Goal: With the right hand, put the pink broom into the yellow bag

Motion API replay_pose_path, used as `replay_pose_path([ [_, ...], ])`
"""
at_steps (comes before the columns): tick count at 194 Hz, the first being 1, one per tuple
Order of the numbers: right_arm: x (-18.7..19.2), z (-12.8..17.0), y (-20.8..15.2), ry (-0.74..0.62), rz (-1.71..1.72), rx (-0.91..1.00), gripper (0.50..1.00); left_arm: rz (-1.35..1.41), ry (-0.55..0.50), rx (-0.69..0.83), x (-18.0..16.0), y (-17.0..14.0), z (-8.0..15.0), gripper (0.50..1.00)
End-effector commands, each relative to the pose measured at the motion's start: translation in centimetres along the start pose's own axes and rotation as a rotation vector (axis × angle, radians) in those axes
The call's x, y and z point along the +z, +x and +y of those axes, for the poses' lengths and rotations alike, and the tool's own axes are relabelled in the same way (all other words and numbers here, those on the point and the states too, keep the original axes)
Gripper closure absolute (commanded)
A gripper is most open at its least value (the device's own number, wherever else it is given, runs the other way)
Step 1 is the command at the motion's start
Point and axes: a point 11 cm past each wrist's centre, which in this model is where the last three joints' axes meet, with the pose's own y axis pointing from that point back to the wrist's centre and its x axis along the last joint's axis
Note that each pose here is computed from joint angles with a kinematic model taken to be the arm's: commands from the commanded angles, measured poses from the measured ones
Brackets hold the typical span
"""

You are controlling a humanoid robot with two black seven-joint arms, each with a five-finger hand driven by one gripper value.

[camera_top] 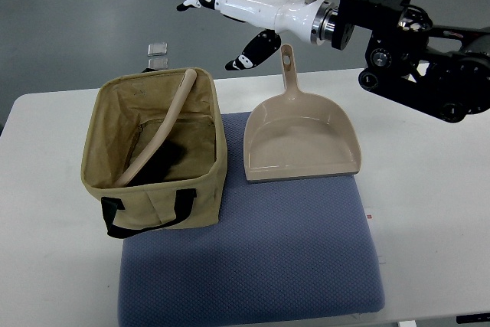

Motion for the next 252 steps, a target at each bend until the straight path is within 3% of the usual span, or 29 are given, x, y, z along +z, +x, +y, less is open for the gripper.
replay_pose_path([
  [1,1.8,1.4,0.7,-0.047,-0.103,0.062,0.609,0.0,0.0,0.0,0.0,0.0,0.0,0.5],
  [75,7.1,5.9,1.9,-0.2,-0.629,0.272,0.611,0.0,0.0,0.0,0.0,0.0,0.0,0.5],
  [175,15.0,11.3,-3.9,-0.462,-1.191,0.592,0.607,0.0,0.0,0.0,0.0,0.0,0.0,0.5],
  [229,16.6,13.6,-7.5,-0.44,-1.569,0.675,0.607,0.0,0.0,0.0,0.0,0.0,0.0,0.5],
  [252,16.9,13.6,-9.6,-0.432,-1.689,0.713,0.572,0.0,0.0,0.0,0.0,0.0,0.0,0.5],
])
